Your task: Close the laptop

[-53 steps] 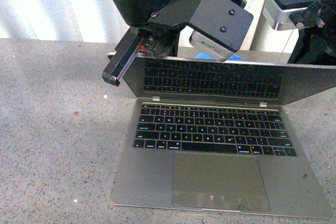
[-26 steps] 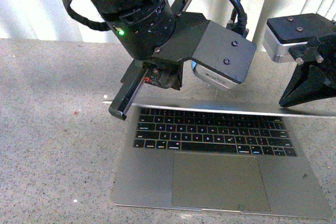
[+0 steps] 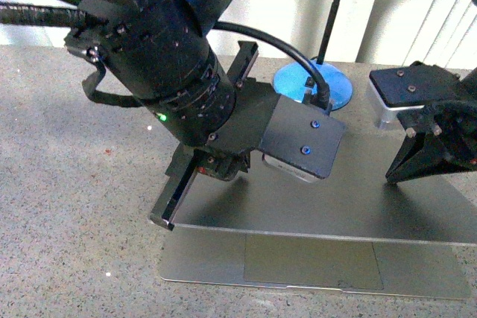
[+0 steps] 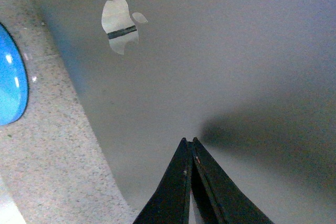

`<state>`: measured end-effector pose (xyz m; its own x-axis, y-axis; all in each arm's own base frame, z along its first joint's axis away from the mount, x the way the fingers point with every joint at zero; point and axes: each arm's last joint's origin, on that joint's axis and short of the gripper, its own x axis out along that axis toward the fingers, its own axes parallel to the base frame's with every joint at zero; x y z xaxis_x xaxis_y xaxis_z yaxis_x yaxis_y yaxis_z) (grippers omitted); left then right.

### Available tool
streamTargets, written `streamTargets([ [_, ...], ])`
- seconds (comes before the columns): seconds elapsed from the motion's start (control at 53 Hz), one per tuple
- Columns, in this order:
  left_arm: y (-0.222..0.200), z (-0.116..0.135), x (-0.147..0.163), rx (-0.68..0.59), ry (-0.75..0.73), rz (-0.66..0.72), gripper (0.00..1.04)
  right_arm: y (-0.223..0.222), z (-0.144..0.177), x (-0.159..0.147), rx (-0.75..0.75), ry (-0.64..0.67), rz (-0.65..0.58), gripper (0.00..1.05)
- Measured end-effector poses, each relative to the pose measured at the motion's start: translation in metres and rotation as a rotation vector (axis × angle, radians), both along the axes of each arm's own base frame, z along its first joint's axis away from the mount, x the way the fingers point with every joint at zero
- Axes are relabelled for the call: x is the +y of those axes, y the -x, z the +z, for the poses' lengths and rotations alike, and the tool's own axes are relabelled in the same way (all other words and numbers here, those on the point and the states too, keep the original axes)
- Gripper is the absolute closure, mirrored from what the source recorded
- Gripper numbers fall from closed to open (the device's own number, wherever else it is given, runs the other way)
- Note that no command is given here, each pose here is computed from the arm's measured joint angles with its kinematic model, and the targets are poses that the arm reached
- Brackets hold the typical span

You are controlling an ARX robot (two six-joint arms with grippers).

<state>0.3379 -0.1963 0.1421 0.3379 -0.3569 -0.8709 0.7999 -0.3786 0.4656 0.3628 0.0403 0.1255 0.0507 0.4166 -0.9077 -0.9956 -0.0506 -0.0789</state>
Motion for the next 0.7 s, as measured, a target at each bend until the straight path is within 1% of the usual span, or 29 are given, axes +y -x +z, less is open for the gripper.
streamTargets([
  [0.226,0.005,-0.019,0.001,0.038,0.007,0.009,1.01,0.009,-0.028,0.002,0.046,-0.020,-0.002,1.02],
  [0.34,0.011,-0.033,0.001,0.068,-0.003,0.003,1.01,0.015,-0.042,0.005,0.078,-0.017,-0.001,1.02],
  [0.509,0.016,-0.043,0.002,0.095,-0.017,0.001,1.01,0.017,-0.046,0.005,0.083,-0.023,-0.003,1.02],
  [0.698,0.017,-0.045,0.002,0.102,-0.015,0.003,1.01,0.017,-0.046,0.005,0.083,-0.024,-0.005,1.02],
])
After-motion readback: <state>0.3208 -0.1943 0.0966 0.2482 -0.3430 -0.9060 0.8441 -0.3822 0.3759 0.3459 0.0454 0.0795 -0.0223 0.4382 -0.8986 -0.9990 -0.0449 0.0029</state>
